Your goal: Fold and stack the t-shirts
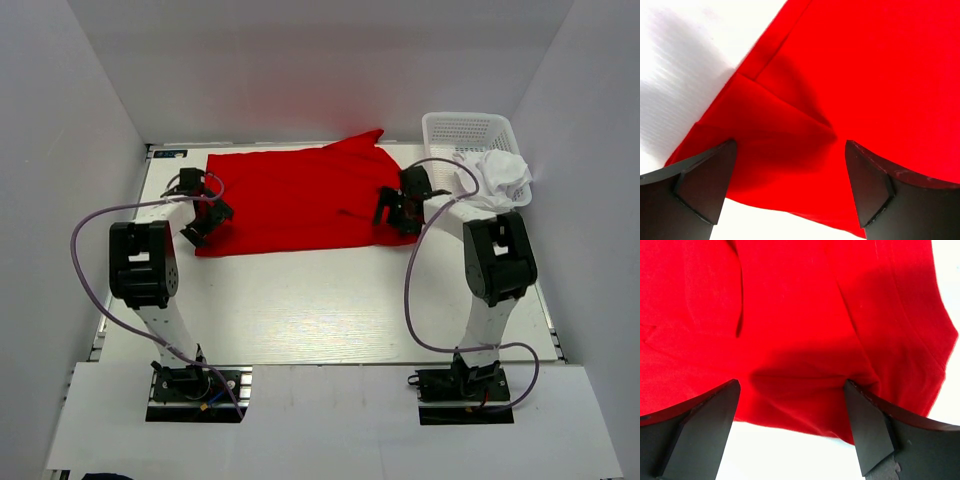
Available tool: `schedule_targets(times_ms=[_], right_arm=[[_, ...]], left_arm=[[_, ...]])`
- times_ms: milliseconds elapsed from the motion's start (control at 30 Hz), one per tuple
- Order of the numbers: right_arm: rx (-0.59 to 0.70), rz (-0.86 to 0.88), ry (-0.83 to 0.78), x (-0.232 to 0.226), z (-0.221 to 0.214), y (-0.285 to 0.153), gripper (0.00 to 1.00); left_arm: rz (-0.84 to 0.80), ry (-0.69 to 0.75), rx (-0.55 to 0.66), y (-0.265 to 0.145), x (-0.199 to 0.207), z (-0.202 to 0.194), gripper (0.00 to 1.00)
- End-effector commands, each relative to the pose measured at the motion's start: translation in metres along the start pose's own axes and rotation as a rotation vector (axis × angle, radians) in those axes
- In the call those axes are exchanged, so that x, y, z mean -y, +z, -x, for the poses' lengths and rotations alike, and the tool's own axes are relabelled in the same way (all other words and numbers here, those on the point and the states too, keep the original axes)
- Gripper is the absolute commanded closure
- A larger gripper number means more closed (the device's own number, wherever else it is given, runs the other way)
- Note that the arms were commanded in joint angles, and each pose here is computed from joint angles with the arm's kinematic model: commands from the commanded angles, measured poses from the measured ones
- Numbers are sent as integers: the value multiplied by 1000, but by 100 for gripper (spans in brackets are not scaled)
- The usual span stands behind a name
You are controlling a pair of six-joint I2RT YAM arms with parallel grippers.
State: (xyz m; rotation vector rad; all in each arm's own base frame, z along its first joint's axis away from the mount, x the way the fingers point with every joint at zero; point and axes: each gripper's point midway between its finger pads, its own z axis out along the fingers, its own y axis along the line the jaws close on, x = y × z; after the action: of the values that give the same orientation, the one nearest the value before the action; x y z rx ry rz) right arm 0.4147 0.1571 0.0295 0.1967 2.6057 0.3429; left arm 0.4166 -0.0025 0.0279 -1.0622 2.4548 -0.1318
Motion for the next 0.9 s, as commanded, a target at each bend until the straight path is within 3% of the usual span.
schedule_targets(times_ms=[0,167,200,267,333,433,567,700,867], right_arm=[[-26,-17,34,18,-24,-9,10],[-92,-71,68,42,-73,-32,10],[-151,-98,76,55,-103,-34,10],[-115,-75,95,51,-105,-56,11],[-176,-91,96,60,-135,-68,11],[-109,-48,54,54,-129,-103,11],[-74,201,-46,-1,-118,-131,10],[-46,385,-129,-46,-109,-125,10],[-48,344,-141,-62,-88,-96,10]], left_arm=[[63,32,-76,10,-25,-29,0],[171,45,-107,-1,-72,-61,0],[172,33,-91,-12,-76,-62,0],[211,25,-116,-21,-97,-81,0],[203,13,-106,-39,-108,-90,0],[147,-20,-94,-55,-109,-100,0],[8,-53,59,-89,-83,-67,0],[-24,-74,156,-107,-66,-35,0],[-11,-87,185,-116,-62,-22,0]])
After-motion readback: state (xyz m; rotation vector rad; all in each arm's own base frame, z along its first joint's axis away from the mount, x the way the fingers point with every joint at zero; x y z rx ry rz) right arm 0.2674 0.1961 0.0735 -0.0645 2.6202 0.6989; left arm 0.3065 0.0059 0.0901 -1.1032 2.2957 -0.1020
